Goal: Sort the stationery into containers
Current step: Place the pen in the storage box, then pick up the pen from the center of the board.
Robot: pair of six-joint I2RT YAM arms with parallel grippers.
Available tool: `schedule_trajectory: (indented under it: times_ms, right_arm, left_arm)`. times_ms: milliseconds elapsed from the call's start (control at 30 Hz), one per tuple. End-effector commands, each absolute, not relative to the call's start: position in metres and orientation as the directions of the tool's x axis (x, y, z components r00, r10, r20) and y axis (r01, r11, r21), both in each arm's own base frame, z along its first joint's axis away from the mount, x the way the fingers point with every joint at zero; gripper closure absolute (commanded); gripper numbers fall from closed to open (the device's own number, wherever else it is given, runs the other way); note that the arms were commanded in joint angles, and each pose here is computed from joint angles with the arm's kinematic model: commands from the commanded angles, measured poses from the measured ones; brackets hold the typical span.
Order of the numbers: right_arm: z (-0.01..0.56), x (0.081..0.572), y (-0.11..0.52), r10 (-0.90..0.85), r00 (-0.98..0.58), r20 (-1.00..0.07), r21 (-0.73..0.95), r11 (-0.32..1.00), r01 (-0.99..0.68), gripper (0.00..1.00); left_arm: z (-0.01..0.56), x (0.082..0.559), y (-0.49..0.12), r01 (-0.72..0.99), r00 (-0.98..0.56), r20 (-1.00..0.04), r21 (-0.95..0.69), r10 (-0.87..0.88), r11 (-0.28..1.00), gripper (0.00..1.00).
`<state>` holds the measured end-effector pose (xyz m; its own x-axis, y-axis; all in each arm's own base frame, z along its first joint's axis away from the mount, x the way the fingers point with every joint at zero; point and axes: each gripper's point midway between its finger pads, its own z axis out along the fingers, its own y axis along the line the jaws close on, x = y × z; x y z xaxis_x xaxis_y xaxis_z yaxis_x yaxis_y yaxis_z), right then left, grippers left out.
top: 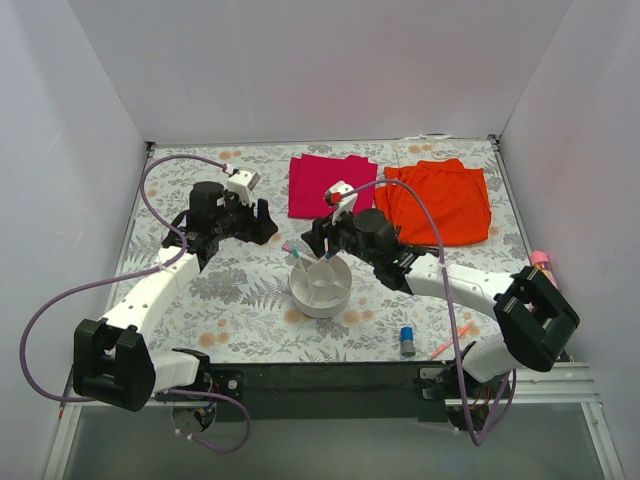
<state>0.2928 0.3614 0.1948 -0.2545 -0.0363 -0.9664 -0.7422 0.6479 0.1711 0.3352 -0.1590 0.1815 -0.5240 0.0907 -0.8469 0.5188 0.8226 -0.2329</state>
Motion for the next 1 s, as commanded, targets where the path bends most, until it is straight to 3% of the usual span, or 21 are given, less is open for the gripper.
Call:
schedule_trajectory:
  times_ms: [0, 267, 400, 500, 533, 567, 600, 633, 733, 800, 967]
  right_arm:
    - [0.256, 0.294, 0.354, -0.007, -0.116, -0.993, 0.083, 0.654, -0.752, 0.33]
    - [0.301, 0.292, 0.298, -0.114, -0.019, -0.993, -0.073, 0.750, -0.658, 0.31]
    - [0.301, 0.290, 0.275, -0.305, 0.055, -0.951, -0.264, 0.702, -0.662, 0.24]
    - [0.289, 0.300, 0.246, -0.429, -0.038, -0.903, -0.277, 0.648, -0.710, 0.14]
    - [0.247, 0.305, 0.217, -0.517, -0.215, -0.828, -0.211, 0.644, -0.735, 0.12]
    - [0.257, 0.308, 0.215, -0.512, -0.246, -0.823, -0.166, 0.631, -0.757, 0.05]
    - [0.243, 0.312, 0.202, -0.560, -0.293, -0.775, -0.167, 0.628, -0.760, 0.02]
    - [0.214, 0.315, 0.178, -0.613, -0.395, -0.684, -0.135, 0.639, -0.757, 0.02]
    - [0.194, 0.320, 0.151, -0.727, -0.336, -0.599, -0.198, 0.541, -0.817, 0.03]
    - [0.172, 0.316, 0.139, -0.835, -0.237, -0.496, -0.243, 0.396, -0.885, 0.09]
    - [0.140, 0.311, 0.116, -0.917, -0.068, -0.392, -0.239, 0.173, -0.955, 0.20]
  left_arm:
    - [0.201, 0.334, -0.155, 0.520, -0.480, -0.874, -0.211, 0.079, 0.828, 0.41]
    - [0.200, 0.327, -0.148, 0.506, -0.457, -0.886, -0.190, 0.075, 0.841, 0.39]
    - [0.200, 0.322, -0.139, 0.470, -0.468, -0.880, -0.173, 0.078, 0.866, 0.39]
    - [0.197, 0.314, -0.135, 0.430, -0.539, -0.840, -0.205, 0.068, 0.879, 0.37]
    - [0.190, 0.305, -0.135, 0.422, -0.586, -0.807, -0.230, 0.070, 0.877, 0.37]
    - [0.191, 0.303, -0.136, 0.422, -0.600, -0.797, -0.239, 0.072, 0.875, 0.37]
    - [0.186, 0.301, -0.135, 0.415, -0.621, -0.780, -0.246, 0.075, 0.876, 0.30]
    - [0.183, 0.300, -0.133, 0.404, -0.627, -0.775, -0.243, 0.073, 0.882, 0.28]
    - [0.180, 0.306, -0.131, 0.370, -0.625, -0.780, -0.249, 0.042, 0.895, 0.27]
    - [0.182, 0.308, -0.136, 0.395, -0.624, -0.780, -0.262, 0.048, 0.881, 0.27]
    - [0.180, 0.324, -0.133, 0.432, -0.617, -0.775, -0.192, 0.133, 0.881, 0.27]
